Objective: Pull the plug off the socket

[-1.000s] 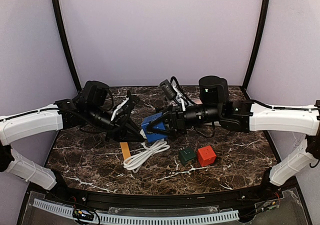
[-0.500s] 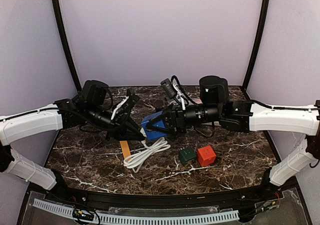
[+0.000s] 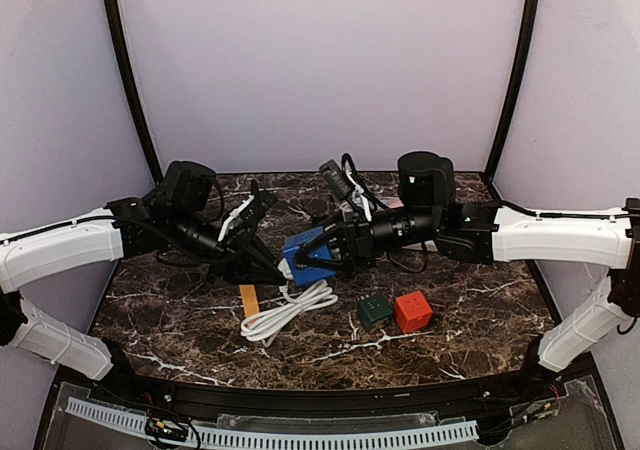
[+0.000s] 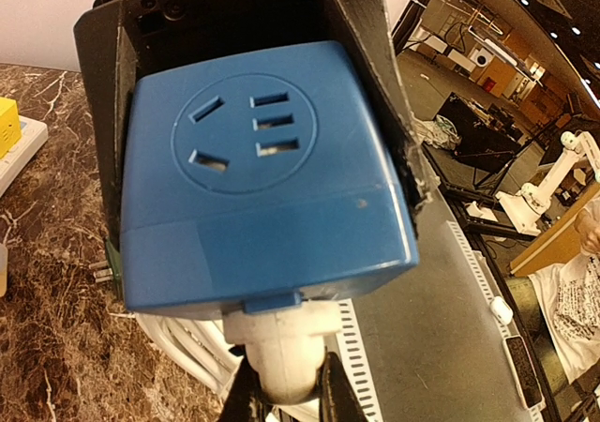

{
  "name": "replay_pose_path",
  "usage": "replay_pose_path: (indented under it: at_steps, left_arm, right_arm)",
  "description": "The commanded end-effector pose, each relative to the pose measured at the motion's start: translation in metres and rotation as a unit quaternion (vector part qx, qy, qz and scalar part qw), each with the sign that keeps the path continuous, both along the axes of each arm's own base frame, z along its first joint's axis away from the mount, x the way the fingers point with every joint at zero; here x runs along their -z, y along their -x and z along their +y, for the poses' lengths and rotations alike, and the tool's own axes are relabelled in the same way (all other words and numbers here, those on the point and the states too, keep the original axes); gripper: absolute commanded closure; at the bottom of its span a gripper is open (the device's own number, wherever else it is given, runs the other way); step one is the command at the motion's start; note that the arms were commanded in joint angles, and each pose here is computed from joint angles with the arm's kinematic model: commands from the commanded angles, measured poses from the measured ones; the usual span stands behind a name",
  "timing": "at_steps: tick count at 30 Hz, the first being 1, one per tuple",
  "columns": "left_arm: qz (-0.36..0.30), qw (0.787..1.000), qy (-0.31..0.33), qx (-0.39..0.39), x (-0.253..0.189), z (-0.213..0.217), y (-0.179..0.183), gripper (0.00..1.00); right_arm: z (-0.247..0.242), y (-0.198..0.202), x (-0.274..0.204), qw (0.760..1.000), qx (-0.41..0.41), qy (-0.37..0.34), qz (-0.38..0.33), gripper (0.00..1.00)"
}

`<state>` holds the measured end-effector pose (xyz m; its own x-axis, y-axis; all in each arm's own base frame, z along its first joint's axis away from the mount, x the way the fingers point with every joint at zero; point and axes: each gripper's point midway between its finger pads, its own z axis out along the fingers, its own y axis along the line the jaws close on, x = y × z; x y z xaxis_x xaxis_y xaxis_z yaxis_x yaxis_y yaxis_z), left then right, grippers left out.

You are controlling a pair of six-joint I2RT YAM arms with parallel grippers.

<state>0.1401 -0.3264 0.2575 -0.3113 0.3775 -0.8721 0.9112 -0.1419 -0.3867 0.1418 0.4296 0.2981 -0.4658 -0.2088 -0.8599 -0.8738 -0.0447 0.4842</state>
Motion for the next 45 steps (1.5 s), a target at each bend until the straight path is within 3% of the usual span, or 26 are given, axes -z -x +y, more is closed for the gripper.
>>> replay_pose_path:
  at_steps: [1,14,25,33,45]
  left_arm:
    - [-0.055,0.998,0.028,-0.016,-0.020,0.004,-0.011,0.99]
    - [-0.064,0.997,0.028,-0.031,-0.019,0.005,-0.015,0.99]
    - [-0.068,0.997,0.028,-0.035,-0.020,0.005,-0.016,0.99]
    - [-0.072,0.996,0.030,-0.036,-0.021,0.006,-0.016,0.99]
    - [-0.066,0.997,0.036,-0.034,-0.024,0.006,-0.016,0.99]
  right_arm:
    - [-0.005,0.016,-0.012,1.000,-0.019,-0.009,0.016,1.00]
    - [-0.008,-0.042,0.016,0.985,0.157,0.060,0.028,1.00]
    - [-0.018,-0.069,0.038,0.963,0.242,0.109,0.043,1.00]
    - [-0.010,-0.050,0.025,0.981,0.178,0.074,0.027,1.00]
    - [-0.003,0.013,-0.008,1.000,-0.010,-0.021,0.012,1.00]
